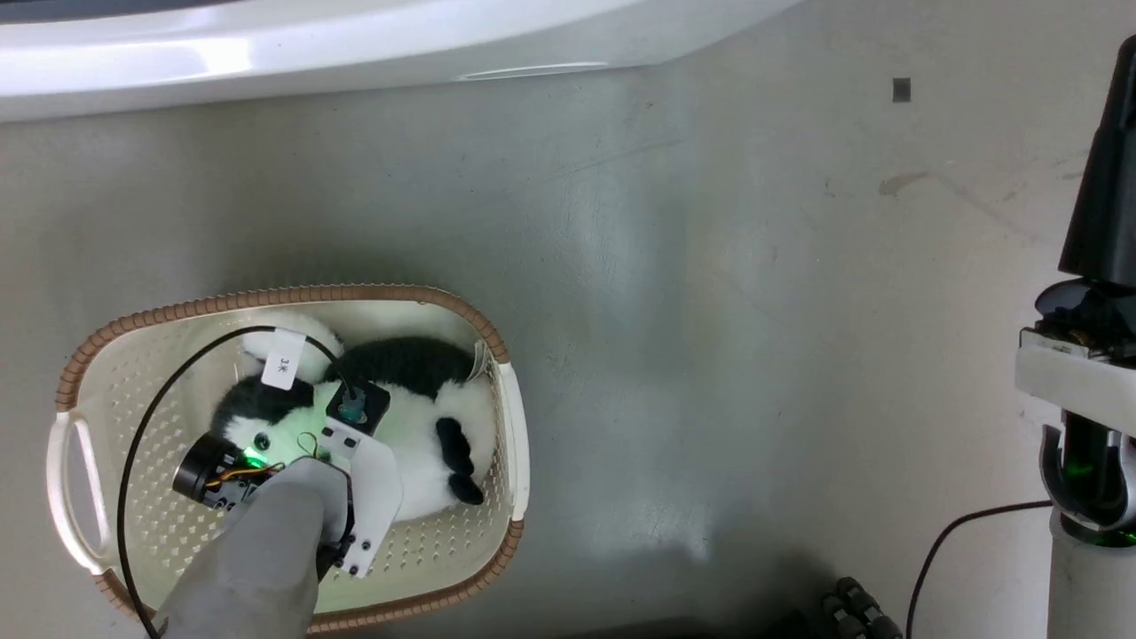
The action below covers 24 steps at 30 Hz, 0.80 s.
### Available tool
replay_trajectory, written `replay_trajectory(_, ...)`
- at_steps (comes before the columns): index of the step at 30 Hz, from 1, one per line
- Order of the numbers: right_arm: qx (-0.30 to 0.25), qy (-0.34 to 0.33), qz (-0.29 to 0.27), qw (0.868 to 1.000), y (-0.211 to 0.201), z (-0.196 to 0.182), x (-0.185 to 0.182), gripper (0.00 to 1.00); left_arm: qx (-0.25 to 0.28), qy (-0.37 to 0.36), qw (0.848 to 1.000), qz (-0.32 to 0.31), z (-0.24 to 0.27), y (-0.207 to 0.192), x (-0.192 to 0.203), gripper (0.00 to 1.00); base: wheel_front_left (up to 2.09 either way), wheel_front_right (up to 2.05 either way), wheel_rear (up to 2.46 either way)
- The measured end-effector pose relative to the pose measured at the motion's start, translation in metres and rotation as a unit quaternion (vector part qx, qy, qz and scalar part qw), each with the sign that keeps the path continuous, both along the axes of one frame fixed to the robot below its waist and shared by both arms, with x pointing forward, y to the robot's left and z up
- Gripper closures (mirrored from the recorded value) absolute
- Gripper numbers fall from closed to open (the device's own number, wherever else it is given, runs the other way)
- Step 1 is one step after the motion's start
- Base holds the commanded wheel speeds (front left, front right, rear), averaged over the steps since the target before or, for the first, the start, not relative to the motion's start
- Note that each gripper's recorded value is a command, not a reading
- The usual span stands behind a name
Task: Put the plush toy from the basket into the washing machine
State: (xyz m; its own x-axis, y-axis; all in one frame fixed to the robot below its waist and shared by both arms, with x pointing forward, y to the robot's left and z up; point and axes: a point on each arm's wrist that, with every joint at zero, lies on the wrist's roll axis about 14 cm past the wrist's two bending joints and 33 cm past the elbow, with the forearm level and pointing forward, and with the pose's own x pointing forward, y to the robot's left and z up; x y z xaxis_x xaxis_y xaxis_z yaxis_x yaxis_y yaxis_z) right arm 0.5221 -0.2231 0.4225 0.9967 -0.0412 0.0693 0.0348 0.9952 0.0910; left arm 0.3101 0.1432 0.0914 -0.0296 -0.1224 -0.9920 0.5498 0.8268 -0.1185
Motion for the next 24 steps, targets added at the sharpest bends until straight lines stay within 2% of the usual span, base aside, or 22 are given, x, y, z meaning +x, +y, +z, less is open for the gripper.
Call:
replay_trajectory(10, 0.003, -0.022, -0.005, 1.000, -0.003, 0.009, 0.003, 0.00, 0.010, 0.034, 0.999, -0.004, -0.002, 0.006, -0.015, 1.00, 0.00, 0.00, 0.00)
replay_trajectory(19, 0.011, -0.052, -0.002, 0.999, 0.000, 0.040, 0.000, 0.00, -0.014, -0.021, 1.000, 0.018, 0.025, -0.003, 0.007, 1.00, 0.00, 0.00, 0.00)
replay_trajectory(24, 0.016, -0.059, 0.002, 0.998, 0.006, 0.059, -0.014, 0.00, -0.032, -0.066, 0.997, 0.040, 0.056, -0.011, 0.014, 1.00, 0.00, 0.00, 0.00)
